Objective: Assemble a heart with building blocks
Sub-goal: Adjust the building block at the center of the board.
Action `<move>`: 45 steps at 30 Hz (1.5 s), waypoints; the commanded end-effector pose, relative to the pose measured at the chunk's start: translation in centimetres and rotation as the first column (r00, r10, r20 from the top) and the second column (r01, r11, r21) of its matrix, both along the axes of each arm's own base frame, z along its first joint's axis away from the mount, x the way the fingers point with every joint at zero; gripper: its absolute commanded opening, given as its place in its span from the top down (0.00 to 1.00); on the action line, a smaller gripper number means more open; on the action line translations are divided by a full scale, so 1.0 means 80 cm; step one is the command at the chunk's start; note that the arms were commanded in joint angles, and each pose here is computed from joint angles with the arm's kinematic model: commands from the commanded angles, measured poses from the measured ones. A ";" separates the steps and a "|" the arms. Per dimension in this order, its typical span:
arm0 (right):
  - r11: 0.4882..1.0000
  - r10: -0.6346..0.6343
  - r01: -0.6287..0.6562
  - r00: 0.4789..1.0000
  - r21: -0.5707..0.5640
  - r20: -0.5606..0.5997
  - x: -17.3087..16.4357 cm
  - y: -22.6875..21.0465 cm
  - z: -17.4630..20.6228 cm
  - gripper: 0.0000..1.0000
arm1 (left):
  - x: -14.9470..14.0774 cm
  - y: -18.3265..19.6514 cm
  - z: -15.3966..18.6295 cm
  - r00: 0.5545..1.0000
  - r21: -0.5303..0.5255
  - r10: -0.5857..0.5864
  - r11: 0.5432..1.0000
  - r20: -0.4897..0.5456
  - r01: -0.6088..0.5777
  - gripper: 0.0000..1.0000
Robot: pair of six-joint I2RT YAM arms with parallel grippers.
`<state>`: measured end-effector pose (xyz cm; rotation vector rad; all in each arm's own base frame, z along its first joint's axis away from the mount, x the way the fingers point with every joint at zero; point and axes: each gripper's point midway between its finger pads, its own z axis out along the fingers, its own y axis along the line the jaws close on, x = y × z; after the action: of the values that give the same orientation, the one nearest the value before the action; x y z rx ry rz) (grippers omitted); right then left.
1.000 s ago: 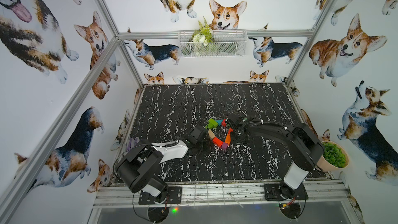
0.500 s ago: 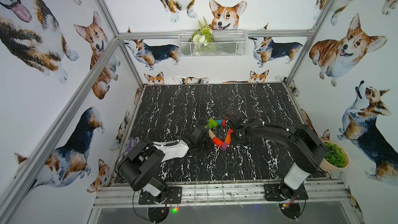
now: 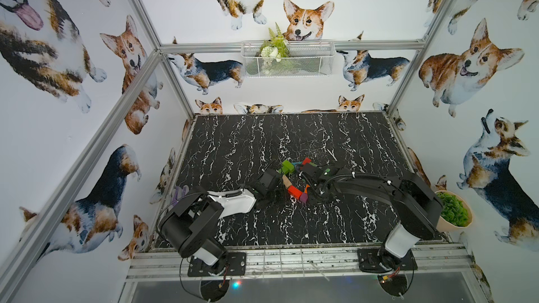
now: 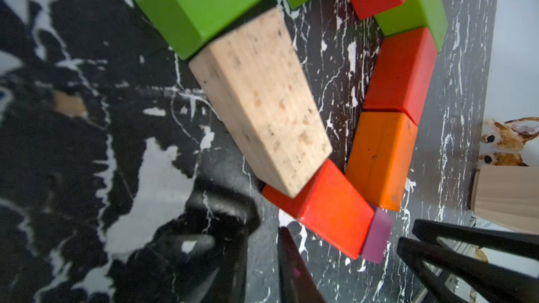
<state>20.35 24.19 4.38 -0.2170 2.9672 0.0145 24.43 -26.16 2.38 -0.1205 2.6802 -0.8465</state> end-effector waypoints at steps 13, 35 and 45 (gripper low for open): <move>1.000 -0.005 0.005 1.000 0.001 -0.020 0.012 0.029 -0.014 0.67 | 0.001 0.005 0.000 1.000 -0.002 0.011 1.000 0.004 -0.011 0.76; 1.000 0.003 -0.003 1.000 0.003 -0.020 0.007 0.030 -0.010 0.67 | 0.010 0.006 0.001 1.000 0.004 0.018 1.000 0.021 -0.019 0.76; 1.000 -0.001 0.000 1.000 -0.003 -0.027 0.002 0.025 -0.012 0.67 | 0.018 0.002 0.001 1.000 -0.002 0.015 1.000 0.028 -0.015 0.75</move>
<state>20.79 26.38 3.30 -0.2452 2.9874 0.0151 25.50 -25.92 2.39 -0.1300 2.6605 -0.8420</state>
